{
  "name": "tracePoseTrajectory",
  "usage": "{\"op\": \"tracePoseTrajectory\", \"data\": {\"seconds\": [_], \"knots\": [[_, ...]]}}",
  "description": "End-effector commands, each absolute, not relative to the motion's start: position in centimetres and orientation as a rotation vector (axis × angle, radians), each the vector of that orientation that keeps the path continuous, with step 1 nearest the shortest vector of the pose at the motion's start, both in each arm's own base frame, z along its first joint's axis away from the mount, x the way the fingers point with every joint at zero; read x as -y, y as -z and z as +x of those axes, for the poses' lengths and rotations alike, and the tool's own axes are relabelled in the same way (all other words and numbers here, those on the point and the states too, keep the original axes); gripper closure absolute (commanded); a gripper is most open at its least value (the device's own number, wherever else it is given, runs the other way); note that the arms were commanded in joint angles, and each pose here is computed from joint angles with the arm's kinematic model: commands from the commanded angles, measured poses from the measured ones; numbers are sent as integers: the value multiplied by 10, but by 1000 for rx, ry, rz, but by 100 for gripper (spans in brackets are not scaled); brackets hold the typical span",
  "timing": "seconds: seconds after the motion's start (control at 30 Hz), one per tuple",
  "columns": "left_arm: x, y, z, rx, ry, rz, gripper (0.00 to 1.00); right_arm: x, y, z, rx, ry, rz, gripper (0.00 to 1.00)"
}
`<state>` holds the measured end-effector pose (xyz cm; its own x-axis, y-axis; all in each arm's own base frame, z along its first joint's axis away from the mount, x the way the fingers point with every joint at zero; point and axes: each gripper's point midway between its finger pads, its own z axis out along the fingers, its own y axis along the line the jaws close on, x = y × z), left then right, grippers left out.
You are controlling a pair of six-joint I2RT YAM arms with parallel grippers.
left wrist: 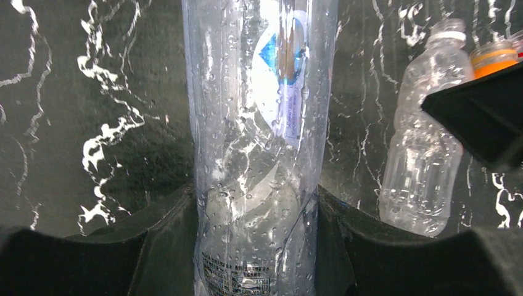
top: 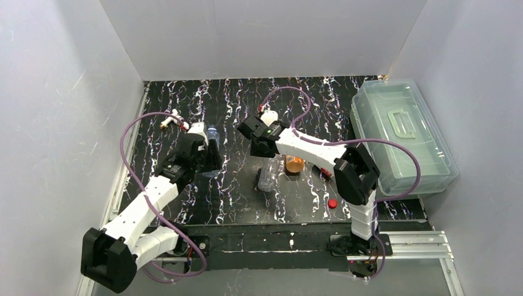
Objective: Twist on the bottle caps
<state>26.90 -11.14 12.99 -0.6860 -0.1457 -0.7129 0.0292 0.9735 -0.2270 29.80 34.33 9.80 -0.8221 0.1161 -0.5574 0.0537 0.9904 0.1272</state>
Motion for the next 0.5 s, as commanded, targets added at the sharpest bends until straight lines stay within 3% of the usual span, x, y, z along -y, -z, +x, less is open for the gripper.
{"op": "tracePoseTrajectory", "data": {"seconds": [0.0,0.07,0.17,0.33,0.47], "knots": [[113,-108,270,-2342,302,-164,100,-377,-142,311,-2447,-327,-32,48],[118,-93,271,-2378,313,-181,100,-382,-146,310,-2423,-389,-62,35],[124,-75,273,-2419,334,-206,100,-379,-151,308,-2408,-409,-84,30],[127,-66,277,-2465,315,-213,100,-374,-144,307,-2431,-416,-106,29],[123,-74,279,-2445,291,-200,100,-371,-109,317,-2529,-420,-146,38]]}}
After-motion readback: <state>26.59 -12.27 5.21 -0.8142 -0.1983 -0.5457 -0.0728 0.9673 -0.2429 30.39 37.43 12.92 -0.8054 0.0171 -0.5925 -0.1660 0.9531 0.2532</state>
